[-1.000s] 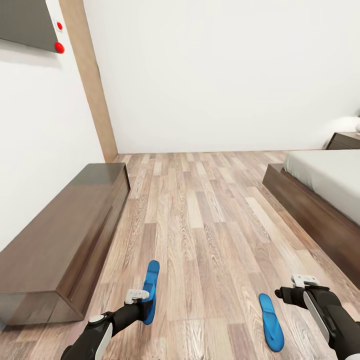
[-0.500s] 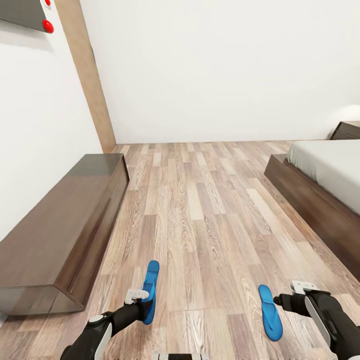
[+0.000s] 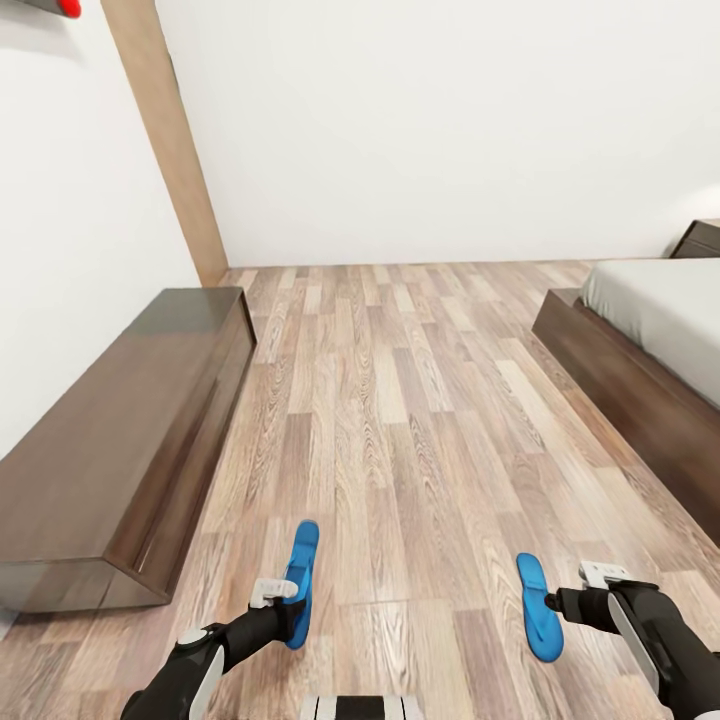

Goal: In the bedroom, move the book from the bed onto either nightstand, and place the two sandals side by side next to the bed.

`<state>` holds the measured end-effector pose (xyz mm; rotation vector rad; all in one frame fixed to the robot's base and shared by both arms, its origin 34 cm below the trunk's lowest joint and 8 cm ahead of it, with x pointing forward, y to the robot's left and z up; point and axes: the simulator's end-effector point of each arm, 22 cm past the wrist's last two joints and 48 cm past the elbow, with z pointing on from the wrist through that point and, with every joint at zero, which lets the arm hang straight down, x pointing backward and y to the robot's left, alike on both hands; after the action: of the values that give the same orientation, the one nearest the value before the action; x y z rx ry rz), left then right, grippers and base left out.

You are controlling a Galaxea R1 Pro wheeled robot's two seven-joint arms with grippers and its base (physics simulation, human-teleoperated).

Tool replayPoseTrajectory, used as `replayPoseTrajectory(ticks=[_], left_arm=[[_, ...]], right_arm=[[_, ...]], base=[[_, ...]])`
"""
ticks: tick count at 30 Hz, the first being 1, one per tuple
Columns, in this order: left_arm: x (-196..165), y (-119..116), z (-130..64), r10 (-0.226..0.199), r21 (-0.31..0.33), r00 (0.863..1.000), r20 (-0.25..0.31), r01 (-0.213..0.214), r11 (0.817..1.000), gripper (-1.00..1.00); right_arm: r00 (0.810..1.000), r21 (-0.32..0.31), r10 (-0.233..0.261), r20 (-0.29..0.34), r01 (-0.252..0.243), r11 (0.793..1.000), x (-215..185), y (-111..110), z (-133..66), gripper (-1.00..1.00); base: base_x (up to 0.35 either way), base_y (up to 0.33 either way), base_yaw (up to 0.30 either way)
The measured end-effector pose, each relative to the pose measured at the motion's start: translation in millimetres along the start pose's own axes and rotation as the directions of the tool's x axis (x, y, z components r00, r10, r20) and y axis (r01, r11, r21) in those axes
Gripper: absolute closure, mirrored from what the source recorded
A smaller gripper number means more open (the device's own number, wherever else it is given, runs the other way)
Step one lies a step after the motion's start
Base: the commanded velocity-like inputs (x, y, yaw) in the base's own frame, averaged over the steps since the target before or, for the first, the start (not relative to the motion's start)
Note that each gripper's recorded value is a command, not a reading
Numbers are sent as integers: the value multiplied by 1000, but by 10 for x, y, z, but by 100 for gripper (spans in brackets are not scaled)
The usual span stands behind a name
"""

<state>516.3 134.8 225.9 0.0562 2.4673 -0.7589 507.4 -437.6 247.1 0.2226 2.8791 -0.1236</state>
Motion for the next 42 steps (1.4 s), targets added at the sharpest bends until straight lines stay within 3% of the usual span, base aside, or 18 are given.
replayPoseTrajectory(ticks=[42], left_arm=[[838,284,241,-92,-28,986,-142,89,996,100]], right_arm=[[986,24,-17,-168,21,999,663,-32,586,-100]], base=[[0,0,0]])
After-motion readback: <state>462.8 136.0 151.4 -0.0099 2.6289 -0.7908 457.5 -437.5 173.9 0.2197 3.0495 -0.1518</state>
